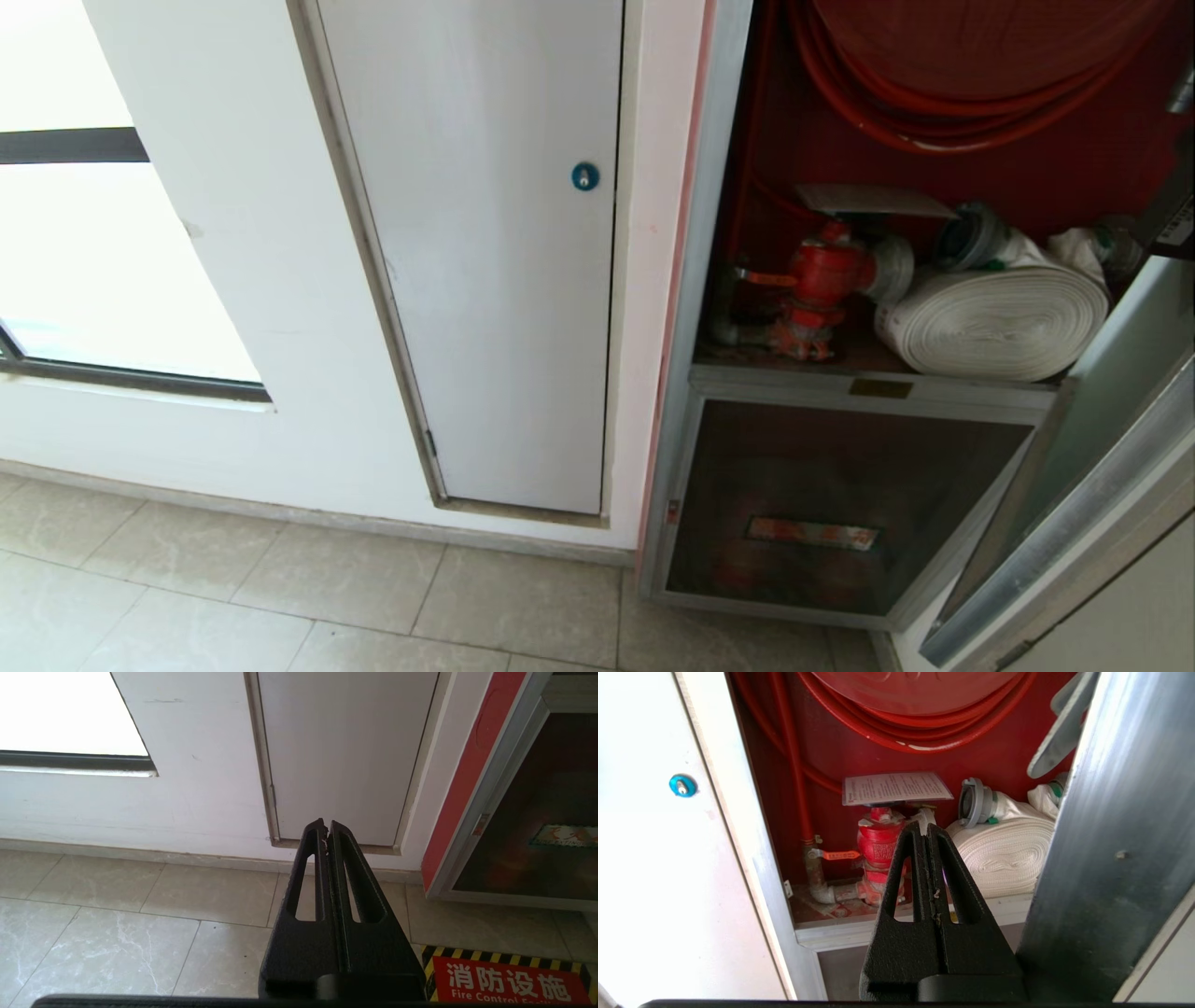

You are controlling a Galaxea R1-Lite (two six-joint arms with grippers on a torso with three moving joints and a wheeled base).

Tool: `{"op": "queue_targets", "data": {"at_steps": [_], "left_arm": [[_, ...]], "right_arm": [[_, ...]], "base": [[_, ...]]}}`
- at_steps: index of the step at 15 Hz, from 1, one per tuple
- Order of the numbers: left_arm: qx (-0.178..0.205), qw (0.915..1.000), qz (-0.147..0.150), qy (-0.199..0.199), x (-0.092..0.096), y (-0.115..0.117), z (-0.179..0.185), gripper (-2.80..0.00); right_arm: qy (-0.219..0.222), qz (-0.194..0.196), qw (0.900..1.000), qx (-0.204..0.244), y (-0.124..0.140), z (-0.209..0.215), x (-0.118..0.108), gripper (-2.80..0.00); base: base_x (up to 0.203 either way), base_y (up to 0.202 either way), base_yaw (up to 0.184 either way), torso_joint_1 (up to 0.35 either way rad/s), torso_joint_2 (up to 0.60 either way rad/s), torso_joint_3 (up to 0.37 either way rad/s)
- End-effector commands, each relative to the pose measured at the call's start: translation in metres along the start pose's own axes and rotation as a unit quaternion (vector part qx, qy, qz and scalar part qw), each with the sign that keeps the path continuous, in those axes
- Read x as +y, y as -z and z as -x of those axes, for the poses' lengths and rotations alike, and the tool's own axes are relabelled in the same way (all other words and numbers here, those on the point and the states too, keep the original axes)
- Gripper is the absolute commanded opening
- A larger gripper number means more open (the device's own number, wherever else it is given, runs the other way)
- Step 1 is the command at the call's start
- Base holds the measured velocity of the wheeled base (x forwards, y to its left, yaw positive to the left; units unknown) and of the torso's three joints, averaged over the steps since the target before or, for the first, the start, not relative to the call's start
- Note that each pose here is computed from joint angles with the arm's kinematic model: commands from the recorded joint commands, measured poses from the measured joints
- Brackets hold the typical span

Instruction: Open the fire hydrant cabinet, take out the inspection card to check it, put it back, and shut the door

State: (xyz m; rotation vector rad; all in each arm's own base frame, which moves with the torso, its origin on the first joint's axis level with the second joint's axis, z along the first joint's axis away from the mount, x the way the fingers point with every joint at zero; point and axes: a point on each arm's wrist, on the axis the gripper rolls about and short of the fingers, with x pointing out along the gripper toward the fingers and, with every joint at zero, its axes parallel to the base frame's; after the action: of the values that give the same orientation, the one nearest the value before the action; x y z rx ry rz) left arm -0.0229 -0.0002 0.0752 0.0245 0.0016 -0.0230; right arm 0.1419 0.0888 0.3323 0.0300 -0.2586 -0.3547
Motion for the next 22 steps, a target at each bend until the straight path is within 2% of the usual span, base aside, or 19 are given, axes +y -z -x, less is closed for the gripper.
{"op": "queue_targets", "data": {"at_steps": [1,17,22], "left_arm": [[0.001,1.0000,0.000,0.000,0.000,0.000,0.000,-2.80],[0.001,1.0000,0.001,0.000,0.000,0.000,0.000,-2.80],[0.001,1.0000,0.001,0.000,0.000,0.000,0.000,-2.80]], "right_arm": [[0.004,-0.004,1.000,-0.002,-0.002,0.002,-0.003,-2.80],[0.009,-0.011,1.000,-0.006,-0.004,0.014,-0.025,-2.80],[0.025,-0.010,1.000,0.000,-0.004,0.016,-0.029,-2.80]], "base": [[0.000,0.000,0.000,0.000,0.00,0.000],[0.000,0.000,0.000,0.000,0.00,0.000],[0.000,0.000,0.000,0.000,0.00,0.000]]}}
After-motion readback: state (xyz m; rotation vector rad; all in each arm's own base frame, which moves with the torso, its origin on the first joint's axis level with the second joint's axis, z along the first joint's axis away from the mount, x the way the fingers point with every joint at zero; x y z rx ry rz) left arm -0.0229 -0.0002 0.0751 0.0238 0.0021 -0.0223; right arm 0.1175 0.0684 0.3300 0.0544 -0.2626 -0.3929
